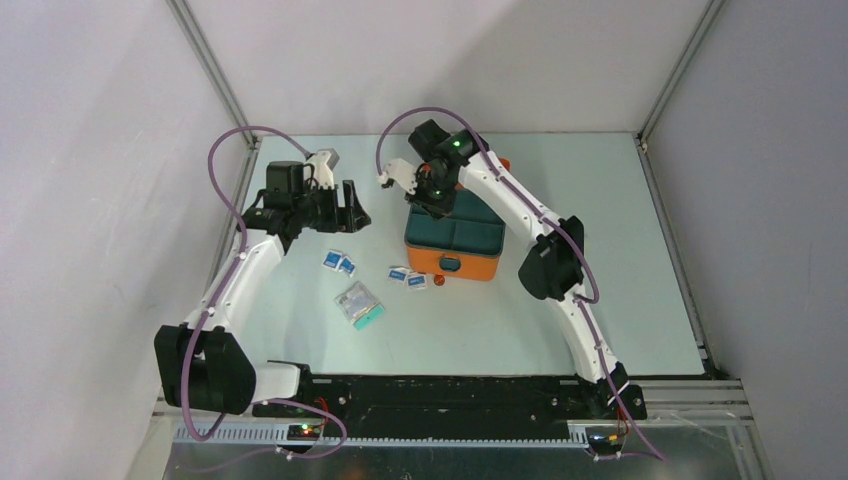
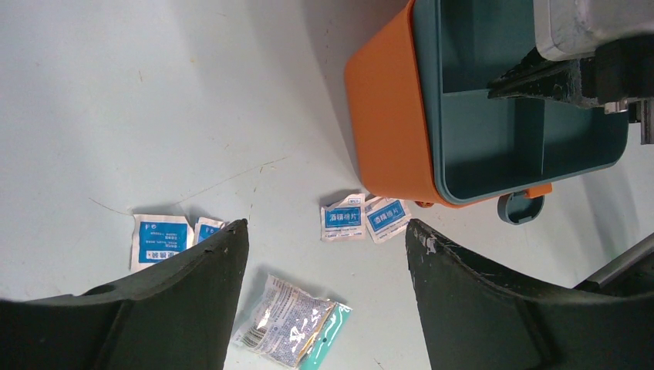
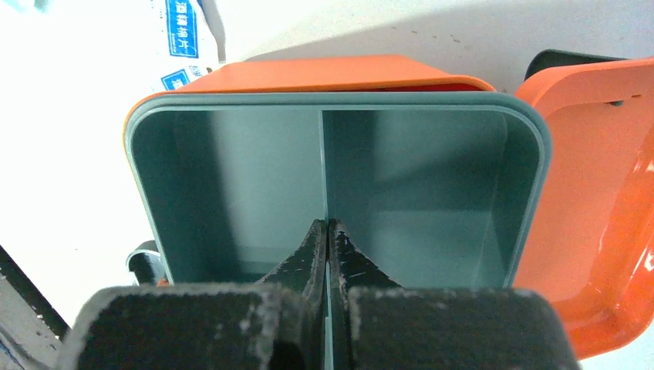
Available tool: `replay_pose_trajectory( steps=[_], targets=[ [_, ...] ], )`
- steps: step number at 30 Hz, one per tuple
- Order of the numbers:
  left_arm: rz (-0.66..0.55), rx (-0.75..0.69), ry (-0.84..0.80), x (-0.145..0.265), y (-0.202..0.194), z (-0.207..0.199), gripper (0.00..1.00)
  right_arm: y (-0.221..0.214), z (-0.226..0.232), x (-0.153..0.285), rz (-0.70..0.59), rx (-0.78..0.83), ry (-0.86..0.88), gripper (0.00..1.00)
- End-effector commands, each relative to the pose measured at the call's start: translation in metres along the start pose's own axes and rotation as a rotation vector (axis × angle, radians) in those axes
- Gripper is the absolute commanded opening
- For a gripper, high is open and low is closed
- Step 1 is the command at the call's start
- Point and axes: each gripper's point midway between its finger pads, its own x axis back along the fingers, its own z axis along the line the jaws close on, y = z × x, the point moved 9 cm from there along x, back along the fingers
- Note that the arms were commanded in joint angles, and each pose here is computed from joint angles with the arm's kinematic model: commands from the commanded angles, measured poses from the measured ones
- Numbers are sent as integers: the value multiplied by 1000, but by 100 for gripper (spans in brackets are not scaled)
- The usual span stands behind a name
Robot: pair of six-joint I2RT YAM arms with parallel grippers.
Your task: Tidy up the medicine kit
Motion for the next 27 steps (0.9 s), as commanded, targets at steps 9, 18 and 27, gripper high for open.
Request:
replay_pose_trajectory(
  steps=[9, 18, 27],
  targets=[
    [-47, -39, -19, 7, 5, -2, 80, -11, 5, 8, -53, -32, 171, 0],
    [-49, -33, -24, 7, 6, -3, 80, -16, -3, 1, -27, -80, 107, 8],
    [-68, -52, -5, 13, 5, -3, 80, -2, -5, 62, -135, -58, -44, 37]
  ],
)
